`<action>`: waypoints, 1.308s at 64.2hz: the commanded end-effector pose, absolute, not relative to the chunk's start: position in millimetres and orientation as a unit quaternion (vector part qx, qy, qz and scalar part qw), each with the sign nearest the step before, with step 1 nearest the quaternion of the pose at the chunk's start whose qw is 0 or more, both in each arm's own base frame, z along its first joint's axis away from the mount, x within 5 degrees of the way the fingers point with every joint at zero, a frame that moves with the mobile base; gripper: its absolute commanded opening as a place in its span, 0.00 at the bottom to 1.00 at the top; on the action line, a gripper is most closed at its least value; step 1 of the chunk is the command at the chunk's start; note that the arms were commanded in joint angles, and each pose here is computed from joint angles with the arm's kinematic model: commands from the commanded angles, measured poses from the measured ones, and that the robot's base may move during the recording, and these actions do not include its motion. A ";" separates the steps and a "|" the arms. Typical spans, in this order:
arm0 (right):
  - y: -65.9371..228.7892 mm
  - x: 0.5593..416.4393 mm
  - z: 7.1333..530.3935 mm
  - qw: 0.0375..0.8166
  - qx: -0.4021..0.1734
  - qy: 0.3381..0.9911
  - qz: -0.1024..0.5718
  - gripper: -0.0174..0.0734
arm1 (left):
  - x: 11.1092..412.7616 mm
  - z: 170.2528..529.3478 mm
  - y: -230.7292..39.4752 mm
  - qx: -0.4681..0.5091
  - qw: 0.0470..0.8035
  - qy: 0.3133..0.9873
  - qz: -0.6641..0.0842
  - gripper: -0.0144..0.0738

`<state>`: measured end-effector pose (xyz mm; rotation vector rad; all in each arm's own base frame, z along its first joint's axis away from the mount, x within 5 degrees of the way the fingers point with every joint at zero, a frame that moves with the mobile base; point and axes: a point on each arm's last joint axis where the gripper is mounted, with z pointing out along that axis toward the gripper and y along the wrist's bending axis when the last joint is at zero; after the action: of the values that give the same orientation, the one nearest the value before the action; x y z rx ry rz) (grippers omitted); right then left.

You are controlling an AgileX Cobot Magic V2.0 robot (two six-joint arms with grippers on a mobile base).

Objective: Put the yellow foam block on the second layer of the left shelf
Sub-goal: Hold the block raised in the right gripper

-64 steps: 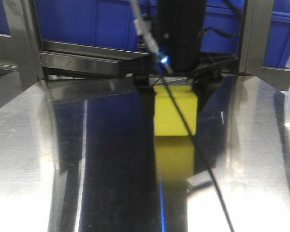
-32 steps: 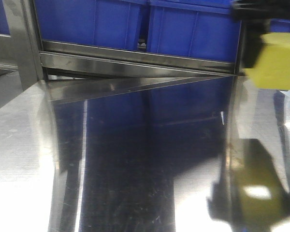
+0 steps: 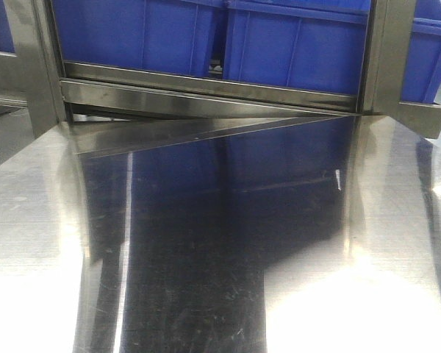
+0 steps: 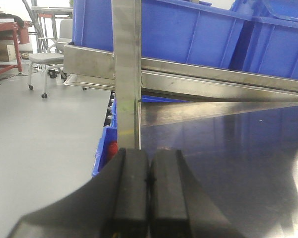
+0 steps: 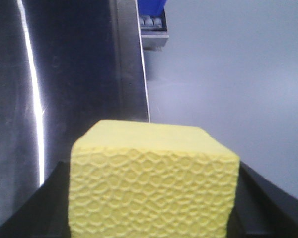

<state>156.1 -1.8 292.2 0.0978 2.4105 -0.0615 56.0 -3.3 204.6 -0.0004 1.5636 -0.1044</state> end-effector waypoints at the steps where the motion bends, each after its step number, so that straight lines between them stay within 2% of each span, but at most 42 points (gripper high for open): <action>1: -2.2 141.2 307.2 0.431 0.027 0.902 -0.018 0.50 | 57.3 203.3 -4.8 0.004 0.727 0.685 -0.057 0.32; 42: -6.7 9.2 329.8 0.702 0.022 0.711 -0.004 0.50 | 57.3 203.3 -4.8 0.004 0.727 0.685 -0.057 0.32; 51: -7.4 -7.6 330.2 0.732 0.023 0.681 -0.002 0.50 | 57.3 203.3 -4.8 0.004 0.727 0.685 -0.057 0.32; 84: -7.3 -6.3 330.6 0.731 0.023 0.682 -0.002 0.50 | 57.4 203.3 -4.7 0.003 0.727 0.685 -0.056 0.32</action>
<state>-0.4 -7.3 314.8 0.0630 1.6303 0.0109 56.0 -3.3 204.6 -0.0004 1.5636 -0.1044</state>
